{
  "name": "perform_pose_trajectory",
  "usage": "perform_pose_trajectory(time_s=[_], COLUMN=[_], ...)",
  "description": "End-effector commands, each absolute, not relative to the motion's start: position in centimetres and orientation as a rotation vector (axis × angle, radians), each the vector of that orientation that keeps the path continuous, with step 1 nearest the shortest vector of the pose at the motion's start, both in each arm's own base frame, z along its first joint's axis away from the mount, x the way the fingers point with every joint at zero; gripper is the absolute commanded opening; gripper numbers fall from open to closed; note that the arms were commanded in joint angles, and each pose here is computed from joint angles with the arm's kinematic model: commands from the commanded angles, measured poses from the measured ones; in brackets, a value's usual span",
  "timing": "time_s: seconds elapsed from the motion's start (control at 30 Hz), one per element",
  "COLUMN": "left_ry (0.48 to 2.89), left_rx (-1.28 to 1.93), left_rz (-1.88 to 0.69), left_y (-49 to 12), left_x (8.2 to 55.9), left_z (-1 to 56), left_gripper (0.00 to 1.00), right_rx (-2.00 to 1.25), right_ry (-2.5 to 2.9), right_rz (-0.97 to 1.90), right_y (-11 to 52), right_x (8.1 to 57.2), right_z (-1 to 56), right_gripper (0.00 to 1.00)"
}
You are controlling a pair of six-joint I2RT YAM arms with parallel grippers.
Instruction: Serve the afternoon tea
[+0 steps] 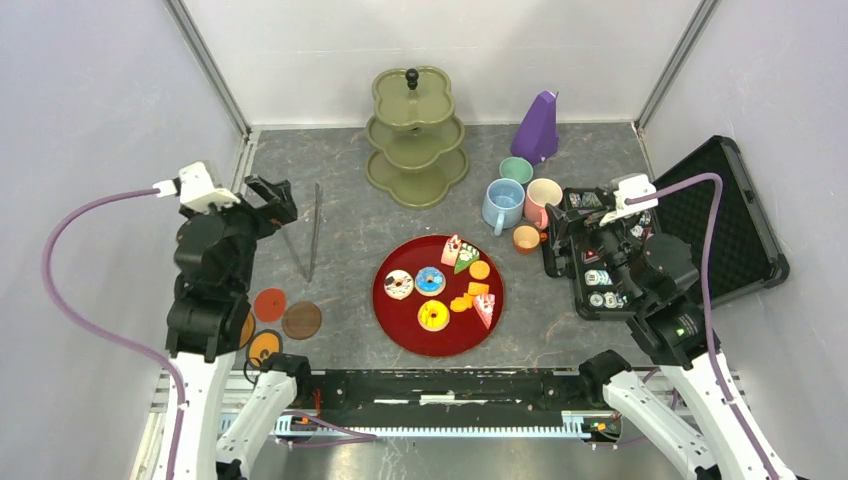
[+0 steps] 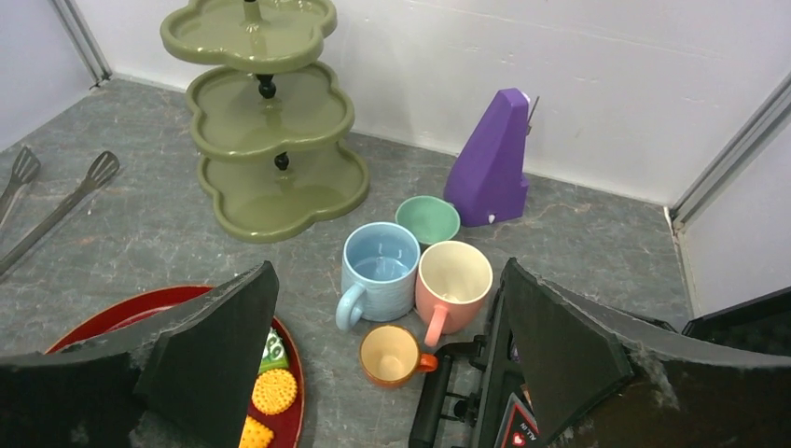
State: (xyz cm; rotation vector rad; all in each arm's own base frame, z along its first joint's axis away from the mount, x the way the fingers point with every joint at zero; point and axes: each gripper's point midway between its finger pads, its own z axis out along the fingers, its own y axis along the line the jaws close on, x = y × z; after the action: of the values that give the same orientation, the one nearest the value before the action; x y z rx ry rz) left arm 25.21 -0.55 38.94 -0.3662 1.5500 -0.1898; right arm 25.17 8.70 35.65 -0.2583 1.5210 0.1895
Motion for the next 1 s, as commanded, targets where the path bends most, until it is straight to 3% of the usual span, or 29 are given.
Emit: perform_pose_trajectory(time_s=[0.0, 0.4, 0.67, 0.97], left_ry=[1.86, 2.301, 2.422, 2.511], left_rx=[-0.432, -0.518, -0.621, -0.613], left_rz=[0.01, 0.198, 0.054, 0.136], left_y=[1.3, 2.2, 2.0, 3.8], left_x=[25.5, 26.5, 30.3, 33.5], left_z=[29.9, 15.1, 11.7, 6.5], left_gripper=[1.0, 1.0, 1.0, 1.0], right_rx=[-0.341, -0.418, -0.403, -0.388], right_ry=[1.51, 1.446, 1.438, 1.405], right_rz=[0.225, 0.342, 0.406, 0.395], right_y=[10.0, 12.0, 12.6, 12.1], right_x=[25.0, 23.9, 23.4, 23.0], right_z=[34.7, 34.2, 33.7, 34.4], right_gripper=[0.98, 0.98, 0.98, 0.98])
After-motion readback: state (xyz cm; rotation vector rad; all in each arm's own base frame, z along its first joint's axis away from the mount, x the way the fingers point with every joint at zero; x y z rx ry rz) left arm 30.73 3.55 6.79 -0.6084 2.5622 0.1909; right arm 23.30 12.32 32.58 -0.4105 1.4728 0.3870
